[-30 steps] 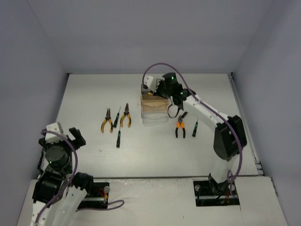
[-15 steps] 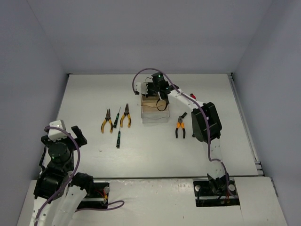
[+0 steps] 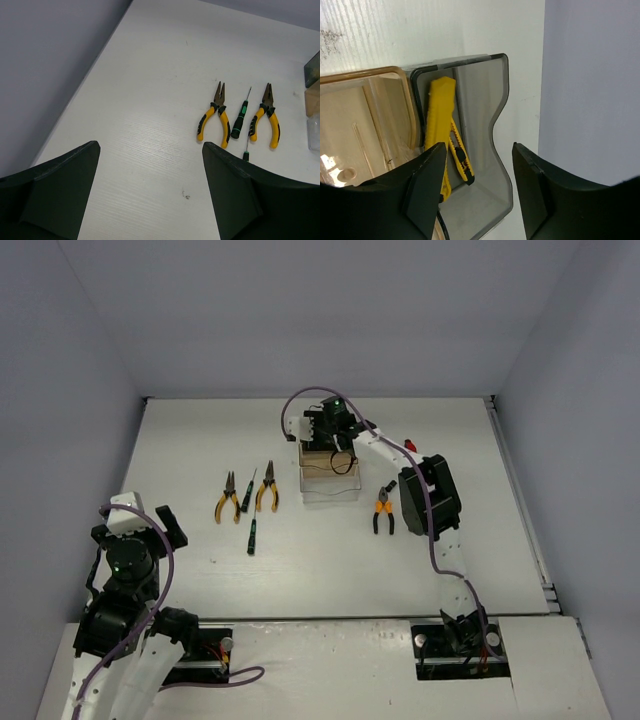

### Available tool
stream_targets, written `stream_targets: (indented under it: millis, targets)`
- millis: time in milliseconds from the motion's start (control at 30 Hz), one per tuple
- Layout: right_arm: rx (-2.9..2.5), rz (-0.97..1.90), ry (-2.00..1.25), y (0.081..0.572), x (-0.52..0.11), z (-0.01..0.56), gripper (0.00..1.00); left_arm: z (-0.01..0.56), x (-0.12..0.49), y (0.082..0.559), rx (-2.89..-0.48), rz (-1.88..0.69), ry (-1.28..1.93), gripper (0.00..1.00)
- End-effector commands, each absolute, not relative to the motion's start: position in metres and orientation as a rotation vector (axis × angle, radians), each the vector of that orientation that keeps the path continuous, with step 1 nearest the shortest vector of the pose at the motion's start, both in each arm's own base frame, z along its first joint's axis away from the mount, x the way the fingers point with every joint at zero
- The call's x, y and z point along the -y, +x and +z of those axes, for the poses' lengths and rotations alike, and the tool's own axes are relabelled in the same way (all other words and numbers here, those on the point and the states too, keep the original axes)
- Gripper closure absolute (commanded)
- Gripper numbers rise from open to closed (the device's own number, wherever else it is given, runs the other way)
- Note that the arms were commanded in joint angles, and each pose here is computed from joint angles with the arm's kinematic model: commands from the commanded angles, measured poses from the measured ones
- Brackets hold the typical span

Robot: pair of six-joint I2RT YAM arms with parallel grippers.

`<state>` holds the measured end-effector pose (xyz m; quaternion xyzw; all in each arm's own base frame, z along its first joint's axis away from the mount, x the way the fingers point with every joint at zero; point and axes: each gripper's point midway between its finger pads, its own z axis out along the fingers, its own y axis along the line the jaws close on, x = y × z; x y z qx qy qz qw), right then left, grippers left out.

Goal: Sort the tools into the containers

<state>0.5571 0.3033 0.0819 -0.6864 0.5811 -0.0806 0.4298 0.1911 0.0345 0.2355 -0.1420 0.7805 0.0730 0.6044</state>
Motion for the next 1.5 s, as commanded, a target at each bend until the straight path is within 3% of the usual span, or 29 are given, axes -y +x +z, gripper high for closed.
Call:
stream_targets:
  millis: [0, 133, 333, 567, 1033, 1467]
  targets:
    - [-1.397, -0.247, -1.494, 0.572, -0.300, 0.181, 0.47, 0.250, -0.033, 0.198, -1.759, 0.153, -0.328, 0.20]
    - [-1.546, -0.168, -1.171, 0.573, -0.268, 0.235, 0.47, 0.253, -0.032, 0.196, -1.742, 0.140, -0.330, 0.19]
    - [-1.775, -0.097, -0.583, 0.560, -0.174, 0.281, 0.34, 0.259, -0.033, 0.190, -1.705, 0.120, -0.337, 0.20]
    - [-2.010, -0.102, -0.045, 0.522, -0.064, 0.220, 0.23, 0.266, -0.034, 0.184, -1.667, 0.097, -0.341, 0.19]
    - [-2.268, 0.038, 0.075, 0.522, -0.036, 0.096, 0.28, 0.267, -0.031, 0.181, -1.659, 0.075, -0.331, 0.19]
    - [-2.352, 0.050, 0.061, 0.536, -0.040, 0.045, 0.37, 0.266, -0.030, 0.182, -1.667, 0.070, -0.323, 0.19]
